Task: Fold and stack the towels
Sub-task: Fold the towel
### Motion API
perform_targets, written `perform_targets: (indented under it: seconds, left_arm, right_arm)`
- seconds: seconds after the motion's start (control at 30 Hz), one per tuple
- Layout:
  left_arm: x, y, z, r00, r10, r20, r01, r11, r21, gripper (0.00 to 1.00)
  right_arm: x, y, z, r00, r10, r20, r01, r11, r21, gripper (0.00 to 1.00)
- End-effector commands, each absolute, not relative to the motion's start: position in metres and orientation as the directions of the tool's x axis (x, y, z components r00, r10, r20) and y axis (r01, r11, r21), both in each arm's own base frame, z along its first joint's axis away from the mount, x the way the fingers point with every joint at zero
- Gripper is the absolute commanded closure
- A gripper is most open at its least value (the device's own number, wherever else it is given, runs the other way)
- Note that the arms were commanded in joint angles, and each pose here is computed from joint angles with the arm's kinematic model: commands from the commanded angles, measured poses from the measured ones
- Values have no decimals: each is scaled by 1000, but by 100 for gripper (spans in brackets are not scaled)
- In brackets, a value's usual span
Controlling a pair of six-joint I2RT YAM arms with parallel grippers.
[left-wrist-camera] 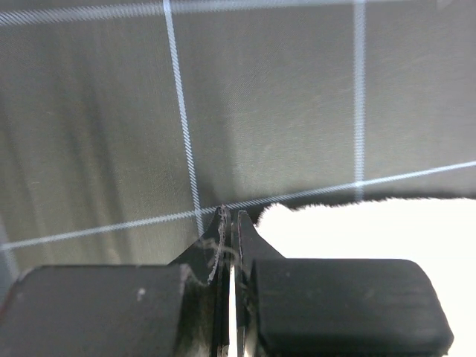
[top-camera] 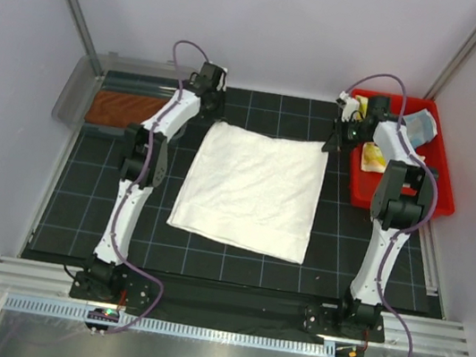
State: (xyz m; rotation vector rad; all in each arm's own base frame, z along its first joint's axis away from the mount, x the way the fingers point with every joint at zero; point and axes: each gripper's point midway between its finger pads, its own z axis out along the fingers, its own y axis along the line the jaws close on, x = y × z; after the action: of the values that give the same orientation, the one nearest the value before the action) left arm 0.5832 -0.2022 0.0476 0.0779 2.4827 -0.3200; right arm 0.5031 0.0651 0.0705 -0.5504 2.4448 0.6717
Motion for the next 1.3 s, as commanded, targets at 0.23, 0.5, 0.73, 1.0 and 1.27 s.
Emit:
perform_targets:
  seconds: [0.23, 0.5, 0.73, 1.0, 1.27]
  left_arm:
    - [602, -175, 184, -592, -91, -801, 152, 963, -222, 100]
    - [582, -170, 191, -596, -87, -799, 194, 949, -248, 100]
    - [547, -156, 195, -607, -97, -789, 171, 953, -249, 100]
    - [489, -144, 182, -649, -122, -751, 138, 952, -273, 100]
    - [434, -128, 159, -688, -118, -716, 104, 960, -258, 100]
  right_arm:
    - [517, 41, 140, -617, -135, -775, -456, 864, 213, 99]
    - [493, 43, 147, -608, -75, -791, -429, 869, 247, 99]
    - [451, 49, 172, -575, 61, -816, -335, 892, 303, 99]
    - [392, 50, 178, -601, 252, -758, -139, 902, 410, 99]
    - [337, 55, 148, -643, 404, -651, 41, 867, 497, 99]
